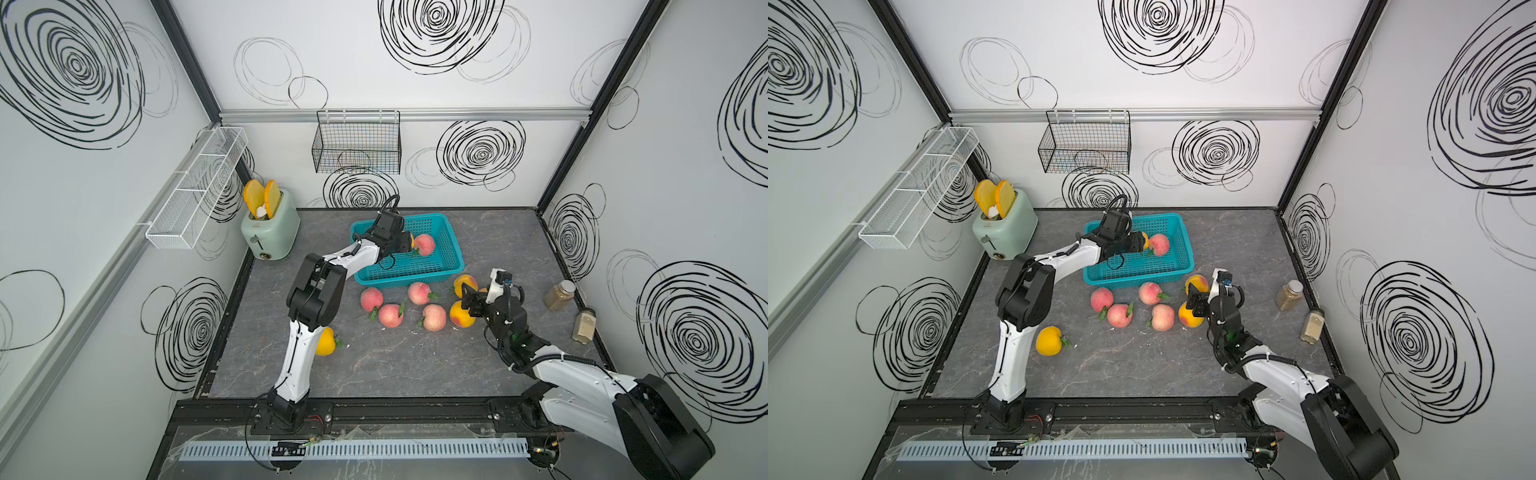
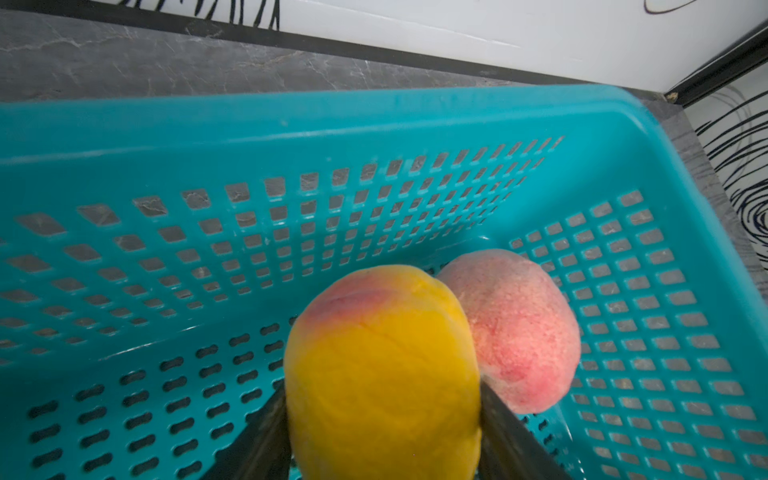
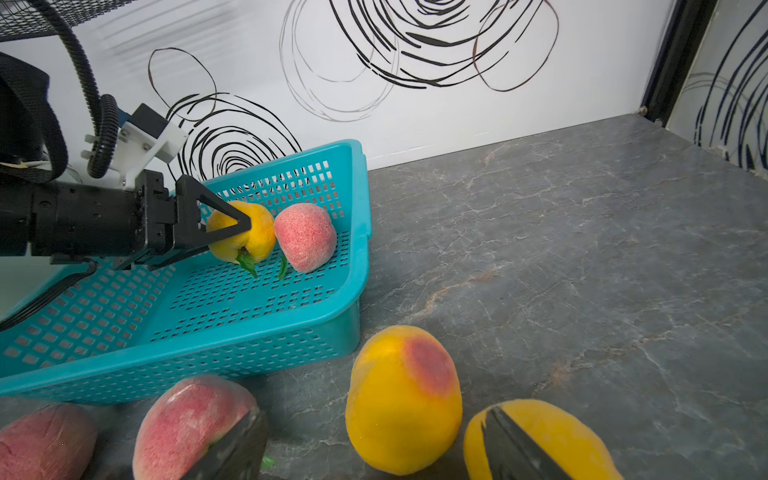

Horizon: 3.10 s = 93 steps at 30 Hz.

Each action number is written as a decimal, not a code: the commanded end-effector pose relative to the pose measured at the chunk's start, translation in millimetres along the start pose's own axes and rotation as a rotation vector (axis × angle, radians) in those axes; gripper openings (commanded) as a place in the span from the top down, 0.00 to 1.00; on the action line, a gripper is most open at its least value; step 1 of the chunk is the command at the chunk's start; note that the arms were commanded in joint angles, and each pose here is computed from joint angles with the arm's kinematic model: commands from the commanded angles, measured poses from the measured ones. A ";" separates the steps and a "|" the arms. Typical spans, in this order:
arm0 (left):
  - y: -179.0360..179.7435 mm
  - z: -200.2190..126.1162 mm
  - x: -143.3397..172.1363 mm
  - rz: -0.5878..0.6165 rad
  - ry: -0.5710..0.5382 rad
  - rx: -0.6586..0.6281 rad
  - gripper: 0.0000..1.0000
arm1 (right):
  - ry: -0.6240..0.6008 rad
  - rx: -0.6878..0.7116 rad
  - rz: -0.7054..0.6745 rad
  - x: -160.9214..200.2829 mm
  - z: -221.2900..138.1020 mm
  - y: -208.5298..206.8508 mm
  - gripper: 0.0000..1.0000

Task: Put the peaches into the basket
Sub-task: Place the peach in the basket, then pick up the peach from the center of the board.

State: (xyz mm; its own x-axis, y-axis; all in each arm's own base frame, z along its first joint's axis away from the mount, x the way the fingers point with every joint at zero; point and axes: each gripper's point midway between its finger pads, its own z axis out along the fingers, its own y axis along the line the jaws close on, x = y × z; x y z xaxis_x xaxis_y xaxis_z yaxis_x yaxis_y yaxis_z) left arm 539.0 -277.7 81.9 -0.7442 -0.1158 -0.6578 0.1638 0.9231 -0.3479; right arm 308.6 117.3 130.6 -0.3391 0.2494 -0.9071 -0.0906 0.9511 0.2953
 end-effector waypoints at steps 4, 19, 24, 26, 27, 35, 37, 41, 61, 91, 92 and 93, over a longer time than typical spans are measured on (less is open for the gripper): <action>-4.2 -0.4 -13.9 -0.014 -0.024 0.040 0.26 | -0.054 -0.006 0.016 -19.2 0.1 6.4 0.15; -9.6 -29.0 -27.8 -0.016 -0.087 0.060 0.10 | -0.045 -0.013 0.014 -17.4 2.0 8.3 0.15; -13.5 -39.2 -33.3 -0.016 -0.103 0.073 0.10 | -0.043 -0.012 0.012 -17.7 2.4 8.5 0.15; -16.7 -43.3 -35.2 -0.010 -0.108 0.085 0.10 | -0.043 -0.009 0.010 -17.4 2.3 8.0 0.15; -17.0 -45.7 -36.1 -0.011 -0.111 0.087 0.10 | -0.044 -0.010 0.010 -17.9 2.1 8.1 0.15; -16.0 -69.8 -39.5 -0.017 -0.141 0.088 0.10 | -0.035 -0.014 0.006 -16.9 3.2 9.2 0.15; -15.0 -80.3 -40.6 -0.015 -0.151 0.089 0.09 | -0.041 -0.006 0.006 -18.1 2.6 7.7 0.15; -12.0 -102.8 -43.4 -0.011 -0.182 0.090 0.10 | -0.043 -0.008 0.007 -18.6 2.2 8.2 0.15; 49.5 -221.0 -8.7 -0.008 -0.202 0.027 0.09 | -0.021 -0.026 0.002 -14.8 3.6 11.9 0.15; 116.3 -294.6 44.8 -0.255 -0.182 0.090 0.02 | -0.011 -0.033 0.011 -11.7 3.4 12.9 0.15; 122.0 -295.1 46.9 -0.277 -0.178 0.084 0.02 | -0.012 -0.034 0.012 -11.9 3.5 13.2 0.15; 125.5 -296.1 48.9 -0.297 -0.173 0.087 0.02 | -0.012 -0.033 0.012 -12.2 3.5 13.1 0.15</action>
State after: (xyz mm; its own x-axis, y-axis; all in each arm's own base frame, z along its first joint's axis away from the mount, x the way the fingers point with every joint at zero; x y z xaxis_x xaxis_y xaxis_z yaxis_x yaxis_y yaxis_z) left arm 335.0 -56.9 197.0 -0.6489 -0.4036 -0.6450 -0.0059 0.8504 -0.5261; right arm 310.3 123.3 130.6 -0.3528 0.2415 -0.9040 -0.1121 0.9482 0.2971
